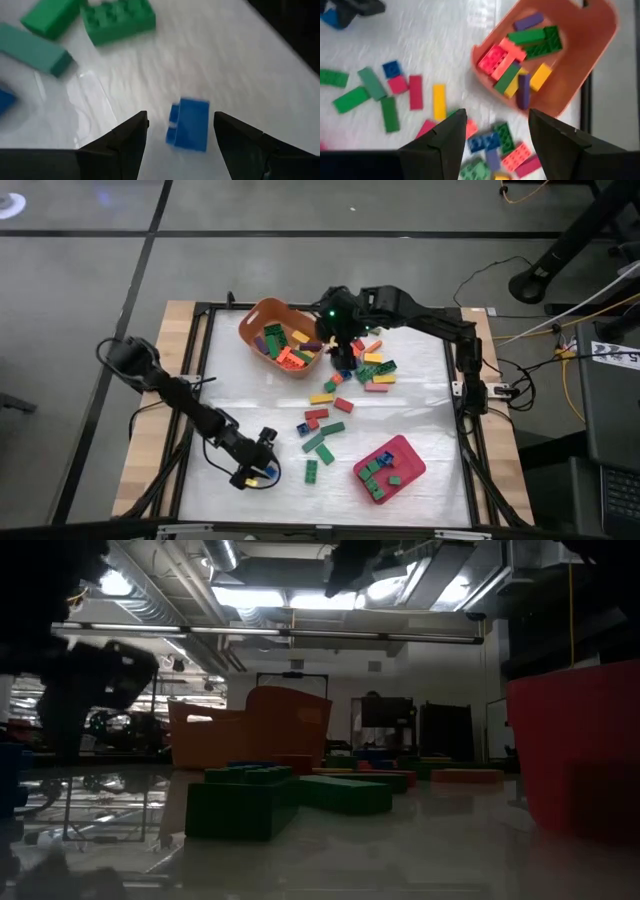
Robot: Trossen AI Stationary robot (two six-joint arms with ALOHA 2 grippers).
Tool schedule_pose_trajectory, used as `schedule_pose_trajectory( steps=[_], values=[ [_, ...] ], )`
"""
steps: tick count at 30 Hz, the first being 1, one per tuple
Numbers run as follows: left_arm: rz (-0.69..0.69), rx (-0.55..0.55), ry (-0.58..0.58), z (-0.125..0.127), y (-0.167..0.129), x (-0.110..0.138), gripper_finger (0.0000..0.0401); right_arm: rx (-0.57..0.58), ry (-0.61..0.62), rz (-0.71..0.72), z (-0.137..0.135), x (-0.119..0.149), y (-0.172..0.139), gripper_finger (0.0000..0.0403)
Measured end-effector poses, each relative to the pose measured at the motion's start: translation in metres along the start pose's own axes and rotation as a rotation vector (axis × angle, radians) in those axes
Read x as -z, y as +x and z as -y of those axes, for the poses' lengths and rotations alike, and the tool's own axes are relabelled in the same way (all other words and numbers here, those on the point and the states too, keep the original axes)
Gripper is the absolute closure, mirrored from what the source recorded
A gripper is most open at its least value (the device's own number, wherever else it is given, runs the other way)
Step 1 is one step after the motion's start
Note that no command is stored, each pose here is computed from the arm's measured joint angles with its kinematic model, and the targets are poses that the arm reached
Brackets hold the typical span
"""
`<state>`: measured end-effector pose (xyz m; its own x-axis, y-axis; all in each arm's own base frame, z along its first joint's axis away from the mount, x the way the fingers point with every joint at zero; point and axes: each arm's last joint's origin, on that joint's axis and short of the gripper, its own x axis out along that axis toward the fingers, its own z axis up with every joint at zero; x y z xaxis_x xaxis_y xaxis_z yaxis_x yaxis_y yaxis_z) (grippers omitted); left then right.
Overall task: Sort blocks by size
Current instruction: Put the small blue game piece into the red bin
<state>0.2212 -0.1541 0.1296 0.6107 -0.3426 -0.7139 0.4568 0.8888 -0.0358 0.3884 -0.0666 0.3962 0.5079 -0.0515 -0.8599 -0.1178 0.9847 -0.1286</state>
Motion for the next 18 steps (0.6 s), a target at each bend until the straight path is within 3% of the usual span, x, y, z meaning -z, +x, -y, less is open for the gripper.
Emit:
schedule_pose_trajectory(
  steps=[6, 14, 18],
  values=[
    [-0.054, -0.012, 0.007, -0.001, 0.012, 0.009, 0.0196, -0.06, -0.02, -0.14, -0.016, 0.011, -0.002, 0.0192],
    [-0.001, -0.012, 0.026, -0.003, 0.015, 0.004, 0.032, -0.119, -0.059, -0.151, -0.034, 0.012, -0.012, 0.0192],
    [0.049, -0.024, 0.037, -0.008, 0.015, -0.011, 0.0327, -0.132, -0.064, -0.128, -0.038, 0.013, -0.021, 0.0192]
  ],
)
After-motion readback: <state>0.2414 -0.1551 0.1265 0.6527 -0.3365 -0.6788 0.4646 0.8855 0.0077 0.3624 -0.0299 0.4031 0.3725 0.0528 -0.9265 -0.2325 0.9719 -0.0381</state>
